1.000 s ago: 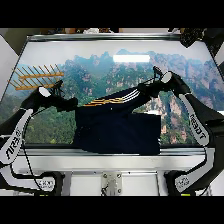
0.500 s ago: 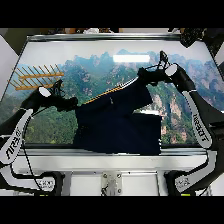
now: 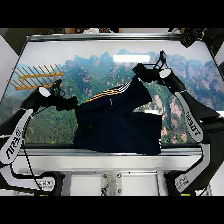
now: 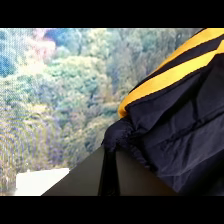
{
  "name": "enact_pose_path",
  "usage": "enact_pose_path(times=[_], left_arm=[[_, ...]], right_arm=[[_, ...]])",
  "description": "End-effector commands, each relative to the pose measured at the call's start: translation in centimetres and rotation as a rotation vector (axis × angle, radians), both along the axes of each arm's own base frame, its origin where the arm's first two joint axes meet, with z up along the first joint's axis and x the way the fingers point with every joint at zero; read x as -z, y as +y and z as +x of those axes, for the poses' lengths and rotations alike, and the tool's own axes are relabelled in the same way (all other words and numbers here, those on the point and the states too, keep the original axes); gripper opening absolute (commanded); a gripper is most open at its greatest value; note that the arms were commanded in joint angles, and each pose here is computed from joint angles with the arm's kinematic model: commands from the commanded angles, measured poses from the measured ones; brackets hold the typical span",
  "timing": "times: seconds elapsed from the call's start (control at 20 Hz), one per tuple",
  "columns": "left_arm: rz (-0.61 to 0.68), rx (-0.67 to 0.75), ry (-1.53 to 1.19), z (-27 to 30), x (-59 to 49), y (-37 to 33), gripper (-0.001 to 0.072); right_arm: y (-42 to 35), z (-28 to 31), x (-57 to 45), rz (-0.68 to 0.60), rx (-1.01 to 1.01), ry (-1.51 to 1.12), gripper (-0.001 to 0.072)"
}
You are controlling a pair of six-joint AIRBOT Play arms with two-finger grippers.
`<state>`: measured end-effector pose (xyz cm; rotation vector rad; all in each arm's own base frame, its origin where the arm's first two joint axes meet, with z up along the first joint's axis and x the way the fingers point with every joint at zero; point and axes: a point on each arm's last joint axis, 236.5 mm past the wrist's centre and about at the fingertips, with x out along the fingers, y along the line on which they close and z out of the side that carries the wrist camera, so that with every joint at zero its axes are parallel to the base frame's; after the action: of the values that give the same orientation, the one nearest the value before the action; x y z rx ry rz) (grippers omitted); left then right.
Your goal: Fold the clothes and pants, and hang the long-sleeved shirts on hangers.
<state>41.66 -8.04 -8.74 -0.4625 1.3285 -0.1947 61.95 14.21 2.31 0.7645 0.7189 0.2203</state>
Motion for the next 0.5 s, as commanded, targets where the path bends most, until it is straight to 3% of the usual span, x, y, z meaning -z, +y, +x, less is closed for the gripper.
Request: enact_pose_path(times=[0.0, 0.1, 0.25, 0.45], left_arm=[[0.002, 0.002, -0.003, 0.1, 0.0, 0.0, 0.0023], [0.002, 0.001, -0.004, 0.1, 0.0, 0.0, 0.0023], [0.005, -0.004, -0.014, 0.3, 0.0, 0.1, 0.0022], [0.008, -0.01, -0.025, 0.6, -0.1, 0.2, 0.0022]], right_arm=[[-5.1, -0.5, -3.5, -0.21, -0.076, -0.107, 0.0511], [-9.8, -3.2, -2.4, -0.288, -0.102, 0.018, 0.0511], [-16.2, -10.2, 4.1, -0.37, -0.083, 0.402, 0.0512], [-15.2, -14.6, 10.1, -0.285, -0.087, 0.566, 0.0512]])
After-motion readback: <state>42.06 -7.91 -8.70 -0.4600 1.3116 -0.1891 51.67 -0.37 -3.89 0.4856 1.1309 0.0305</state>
